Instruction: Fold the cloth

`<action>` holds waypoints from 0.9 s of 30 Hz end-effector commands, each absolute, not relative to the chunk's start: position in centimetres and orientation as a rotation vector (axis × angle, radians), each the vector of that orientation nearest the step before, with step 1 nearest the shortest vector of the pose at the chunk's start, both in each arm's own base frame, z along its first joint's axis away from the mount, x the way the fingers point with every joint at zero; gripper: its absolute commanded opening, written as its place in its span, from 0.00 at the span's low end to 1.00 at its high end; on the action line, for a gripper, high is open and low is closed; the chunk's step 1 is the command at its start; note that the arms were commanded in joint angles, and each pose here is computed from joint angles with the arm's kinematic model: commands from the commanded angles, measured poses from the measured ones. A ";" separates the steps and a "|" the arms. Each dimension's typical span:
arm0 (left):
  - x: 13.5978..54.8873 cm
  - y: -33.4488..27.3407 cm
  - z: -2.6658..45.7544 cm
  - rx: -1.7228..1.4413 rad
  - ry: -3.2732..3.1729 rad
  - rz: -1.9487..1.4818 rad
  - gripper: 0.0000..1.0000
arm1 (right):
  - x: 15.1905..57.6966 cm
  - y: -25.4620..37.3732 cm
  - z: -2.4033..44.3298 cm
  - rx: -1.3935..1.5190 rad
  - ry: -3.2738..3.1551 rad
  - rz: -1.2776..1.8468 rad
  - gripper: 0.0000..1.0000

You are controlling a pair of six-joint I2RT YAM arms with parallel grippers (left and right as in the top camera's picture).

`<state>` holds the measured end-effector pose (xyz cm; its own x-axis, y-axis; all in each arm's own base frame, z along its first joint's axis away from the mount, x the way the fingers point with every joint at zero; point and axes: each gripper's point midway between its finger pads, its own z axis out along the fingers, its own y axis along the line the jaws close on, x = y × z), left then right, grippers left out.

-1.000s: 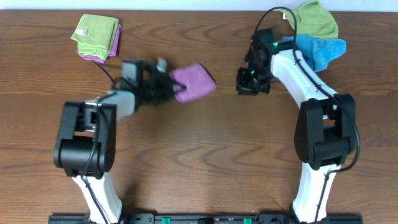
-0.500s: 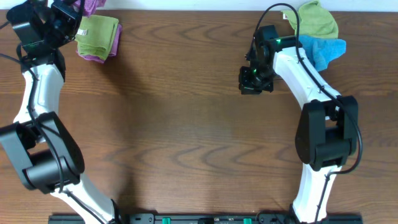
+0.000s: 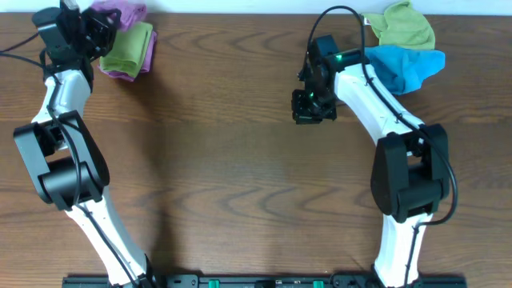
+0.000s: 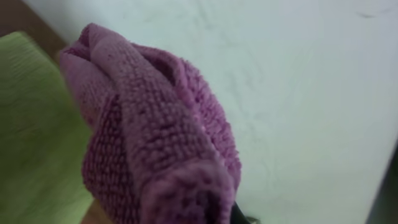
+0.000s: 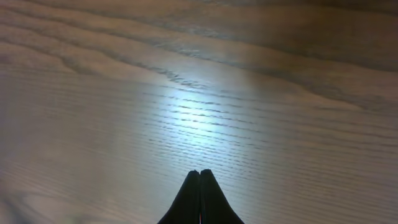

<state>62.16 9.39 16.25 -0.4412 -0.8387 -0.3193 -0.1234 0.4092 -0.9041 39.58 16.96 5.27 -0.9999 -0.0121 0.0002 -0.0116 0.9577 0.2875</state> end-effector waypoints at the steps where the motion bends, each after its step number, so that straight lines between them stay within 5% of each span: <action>1: 62.5 10.0 14.7 -0.790 1.871 -1.036 0.06 | 39.8 17.9 7.0 0.091 -3.148 -0.481 0.01; 12: 60.1 12.0 10.7 -0.915 2.009 -0.964 0.07 | 39.6 18.5 7.0 0.113 -3.146 -0.484 0.02; 14: 59.6 12.1 10.1 -0.948 2.030 -0.966 0.60 | 39.6 18.5 7.0 0.113 -3.146 -0.484 0.01; 15: 59.3 12.1 9.8 -0.961 2.040 -0.974 0.96 | 39.6 18.6 7.1 0.113 -3.145 -0.488 0.02; 27: 55.3 13.3 10.8 -1.001 2.141 -1.001 0.95 | 39.6 18.5 7.1 0.114 -3.145 -0.487 0.02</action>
<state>55.43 12.04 6.99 -0.5487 -0.8328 -0.0730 -0.4636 0.3758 -0.8024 39.18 17.97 5.28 -0.9993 -0.0377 -0.0017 -0.0366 0.9568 0.2884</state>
